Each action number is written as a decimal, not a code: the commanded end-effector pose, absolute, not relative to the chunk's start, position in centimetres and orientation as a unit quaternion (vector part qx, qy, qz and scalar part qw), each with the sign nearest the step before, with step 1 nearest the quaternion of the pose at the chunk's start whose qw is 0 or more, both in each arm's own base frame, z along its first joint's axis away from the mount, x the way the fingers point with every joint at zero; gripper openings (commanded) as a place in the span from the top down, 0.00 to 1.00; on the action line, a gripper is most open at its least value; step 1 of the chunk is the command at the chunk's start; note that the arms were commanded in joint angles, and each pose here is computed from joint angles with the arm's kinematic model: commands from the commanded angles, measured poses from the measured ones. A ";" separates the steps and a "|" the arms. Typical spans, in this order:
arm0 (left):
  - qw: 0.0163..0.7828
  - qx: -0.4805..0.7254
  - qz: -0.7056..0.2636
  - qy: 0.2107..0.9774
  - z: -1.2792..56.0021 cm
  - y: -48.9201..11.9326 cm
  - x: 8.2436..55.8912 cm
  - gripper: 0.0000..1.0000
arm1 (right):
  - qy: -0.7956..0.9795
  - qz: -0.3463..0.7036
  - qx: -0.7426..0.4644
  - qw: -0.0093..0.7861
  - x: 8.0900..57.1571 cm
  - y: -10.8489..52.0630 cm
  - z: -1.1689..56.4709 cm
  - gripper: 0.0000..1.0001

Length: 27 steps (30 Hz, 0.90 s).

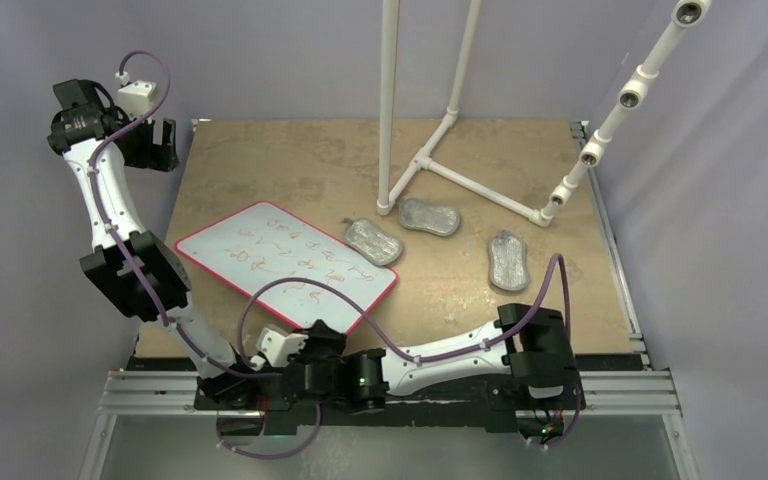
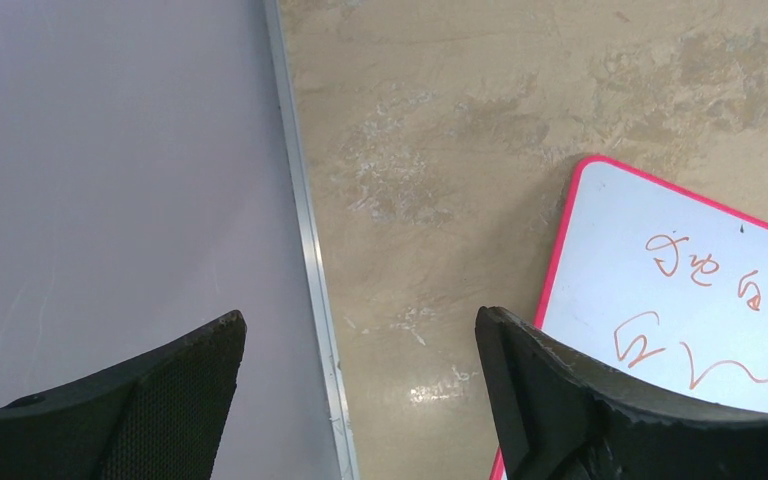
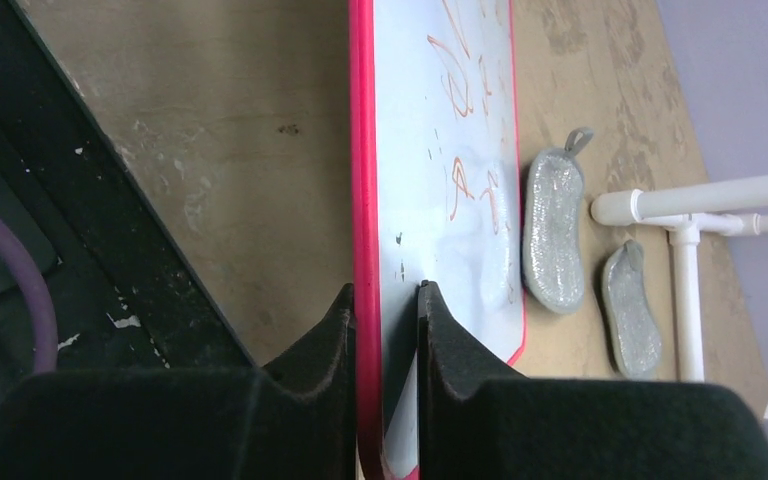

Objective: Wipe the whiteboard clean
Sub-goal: Adjust the whiteboard at the center of the board.

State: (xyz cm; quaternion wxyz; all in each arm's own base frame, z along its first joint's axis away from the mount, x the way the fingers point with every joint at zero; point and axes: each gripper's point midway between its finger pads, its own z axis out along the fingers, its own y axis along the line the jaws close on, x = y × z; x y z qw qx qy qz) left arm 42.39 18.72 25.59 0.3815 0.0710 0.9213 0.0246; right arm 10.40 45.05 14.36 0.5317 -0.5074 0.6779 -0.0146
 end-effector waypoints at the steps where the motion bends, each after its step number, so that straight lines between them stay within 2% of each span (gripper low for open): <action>1: 0.393 0.066 0.008 0.917 26.0 18.2 42.6 0.15 | 0.751 0.101 -0.486 0.436 7.4 46.7 6.9 1.00; 9: 0.385 0.068 0.000 0.920 24.8 18.0 42.5 0.13 | 0.777 0.103 -0.490 0.382 6.0 44.5 1.3 0.99; 15: 0.380 0.067 -0.007 0.923 24.0 17.8 42.4 0.12 | 0.786 0.126 -0.486 0.361 4.9 45.4 0.3 0.95; 22: 0.377 0.068 -0.011 0.924 23.4 17.6 42.2 0.11 | 0.788 0.171 -0.476 0.351 3.8 47.3 2.0 0.61; 27: 0.360 0.071 -0.023 0.930 21.9 17.2 41.6 0.10 | 0.798 0.195 -0.424 0.380 6.6 47.2 7.3 0.27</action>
